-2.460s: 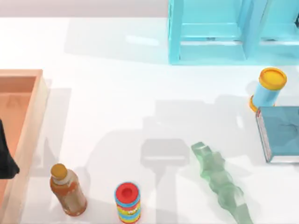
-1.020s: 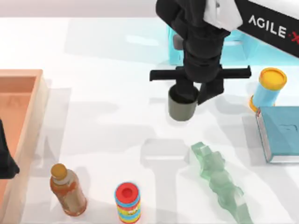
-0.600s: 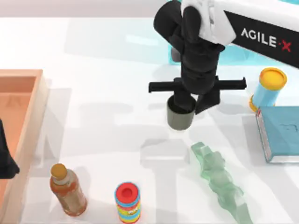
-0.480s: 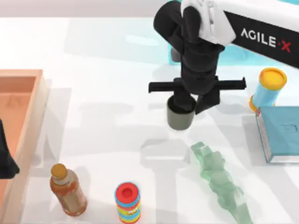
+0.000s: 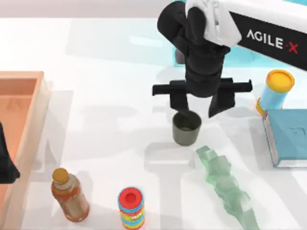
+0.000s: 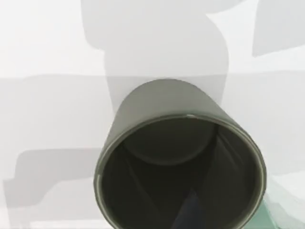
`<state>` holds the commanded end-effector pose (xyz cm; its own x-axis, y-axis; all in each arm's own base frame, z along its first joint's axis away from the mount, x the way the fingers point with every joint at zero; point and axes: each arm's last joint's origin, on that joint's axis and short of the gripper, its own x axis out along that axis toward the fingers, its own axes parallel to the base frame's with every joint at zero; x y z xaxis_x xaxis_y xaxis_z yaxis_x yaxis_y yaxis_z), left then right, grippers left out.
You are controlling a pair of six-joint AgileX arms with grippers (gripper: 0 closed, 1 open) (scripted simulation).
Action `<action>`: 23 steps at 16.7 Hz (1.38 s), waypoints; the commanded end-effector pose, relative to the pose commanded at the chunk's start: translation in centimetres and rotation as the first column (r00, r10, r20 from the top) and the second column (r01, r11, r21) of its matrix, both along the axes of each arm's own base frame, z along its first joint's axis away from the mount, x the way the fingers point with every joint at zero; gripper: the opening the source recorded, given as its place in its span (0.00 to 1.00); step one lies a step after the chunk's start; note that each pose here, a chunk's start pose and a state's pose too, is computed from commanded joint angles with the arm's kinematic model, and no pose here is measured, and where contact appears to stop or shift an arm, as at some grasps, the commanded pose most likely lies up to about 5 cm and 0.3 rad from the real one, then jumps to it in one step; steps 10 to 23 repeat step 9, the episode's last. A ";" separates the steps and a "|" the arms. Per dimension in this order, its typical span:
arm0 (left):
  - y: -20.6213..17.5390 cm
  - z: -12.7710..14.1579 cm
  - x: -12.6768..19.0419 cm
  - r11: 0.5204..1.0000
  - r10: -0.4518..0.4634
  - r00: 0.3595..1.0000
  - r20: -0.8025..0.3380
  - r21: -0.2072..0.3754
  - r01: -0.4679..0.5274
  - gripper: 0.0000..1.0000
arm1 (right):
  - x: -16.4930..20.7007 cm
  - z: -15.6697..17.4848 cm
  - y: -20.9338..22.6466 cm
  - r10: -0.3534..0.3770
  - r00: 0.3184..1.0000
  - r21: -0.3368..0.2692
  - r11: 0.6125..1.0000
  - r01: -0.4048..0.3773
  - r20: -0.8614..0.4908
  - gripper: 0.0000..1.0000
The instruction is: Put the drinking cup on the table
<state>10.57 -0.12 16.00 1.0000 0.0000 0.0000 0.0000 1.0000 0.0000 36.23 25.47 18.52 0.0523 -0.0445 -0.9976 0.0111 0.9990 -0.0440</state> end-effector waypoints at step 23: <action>0.0 0.0 0.0 1.000 0.000 1.000 0.000 0.000 0.000 1.00 | 0.0 0.0 0.0 0.000 1.000 0.000 1.000 0.000 0.000 1.00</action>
